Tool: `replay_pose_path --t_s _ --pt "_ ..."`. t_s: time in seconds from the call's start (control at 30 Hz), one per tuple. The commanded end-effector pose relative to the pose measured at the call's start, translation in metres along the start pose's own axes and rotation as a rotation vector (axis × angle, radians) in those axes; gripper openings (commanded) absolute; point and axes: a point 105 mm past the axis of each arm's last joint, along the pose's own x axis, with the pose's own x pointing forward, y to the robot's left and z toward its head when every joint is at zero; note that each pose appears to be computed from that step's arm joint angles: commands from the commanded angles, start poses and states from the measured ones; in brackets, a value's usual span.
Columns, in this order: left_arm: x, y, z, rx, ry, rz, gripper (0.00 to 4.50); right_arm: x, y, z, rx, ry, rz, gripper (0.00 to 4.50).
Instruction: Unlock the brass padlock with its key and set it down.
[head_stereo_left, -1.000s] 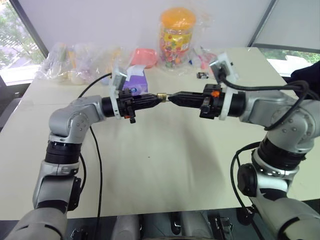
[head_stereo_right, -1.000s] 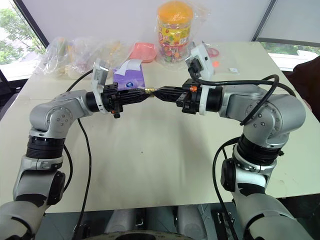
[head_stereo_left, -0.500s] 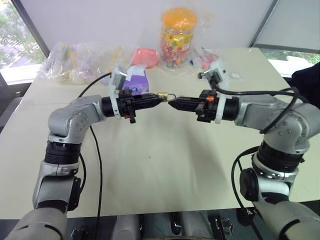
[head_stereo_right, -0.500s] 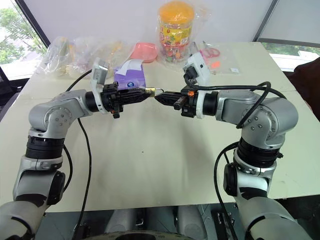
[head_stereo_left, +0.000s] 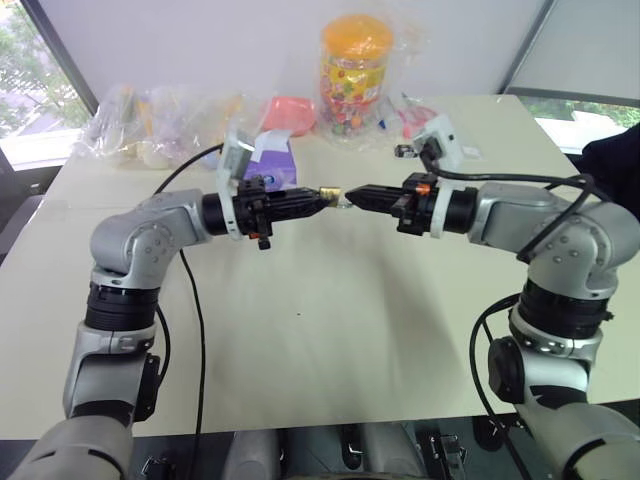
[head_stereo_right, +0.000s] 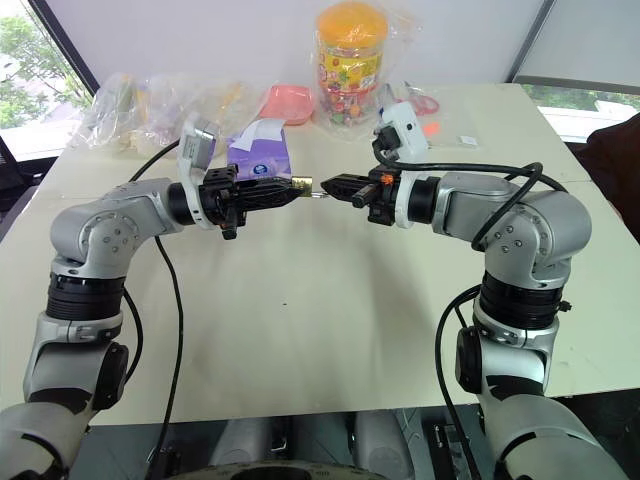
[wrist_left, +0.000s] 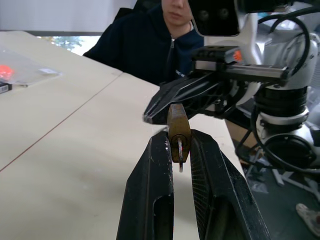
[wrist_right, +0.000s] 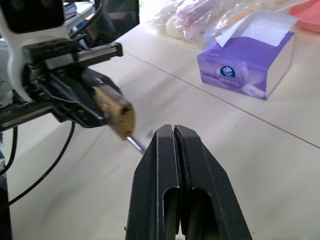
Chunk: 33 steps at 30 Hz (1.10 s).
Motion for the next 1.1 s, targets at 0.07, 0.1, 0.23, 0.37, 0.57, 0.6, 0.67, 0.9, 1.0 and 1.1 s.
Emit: replay_pose_path --t_s 0.07,0.1,0.23,0.37,0.57,0.6,0.67,0.9,1.0,1.1 --pt "-0.003 -0.006 0.018 0.059 -0.046 -0.007 0.00 -0.001 0.004 0.006 -0.031 -0.021 0.008 0.01" --pt "-0.003 -0.006 0.019 0.059 -0.050 -0.004 0.00 -0.001 0.004 0.005 -0.030 -0.018 0.010 0.01" --pt "-0.003 -0.003 0.021 0.062 -0.054 0.007 0.00 -0.002 0.007 -0.001 -0.025 -0.004 0.025 0.01" --pt "-0.003 -0.001 0.021 0.065 -0.053 0.012 0.00 -0.003 0.008 -0.005 -0.025 0.009 0.023 0.01" --pt "-0.003 0.003 0.013 0.122 -0.011 0.031 0.00 -0.016 -0.009 -0.024 -0.095 0.088 -0.076 0.01" --pt "-0.001 0.003 0.008 0.115 -0.005 0.032 0.00 -0.023 -0.014 -0.033 -0.108 0.120 -0.108 0.01" --pt "0.001 0.002 0.003 0.094 -0.003 0.030 0.00 -0.031 -0.020 -0.045 -0.124 0.159 -0.136 0.01" --pt "0.020 0.004 -0.038 -0.136 -0.008 0.019 0.00 -0.067 -0.025 -0.080 -0.141 0.238 -0.228 0.01" --pt "0.033 0.011 -0.058 -0.252 -0.008 0.054 0.00 -0.081 -0.034 -0.081 -0.127 0.225 -0.318 0.01" --pt "0.038 0.020 -0.076 -0.345 0.005 0.104 0.00 -0.089 -0.035 -0.078 -0.128 0.203 -0.360 0.01"
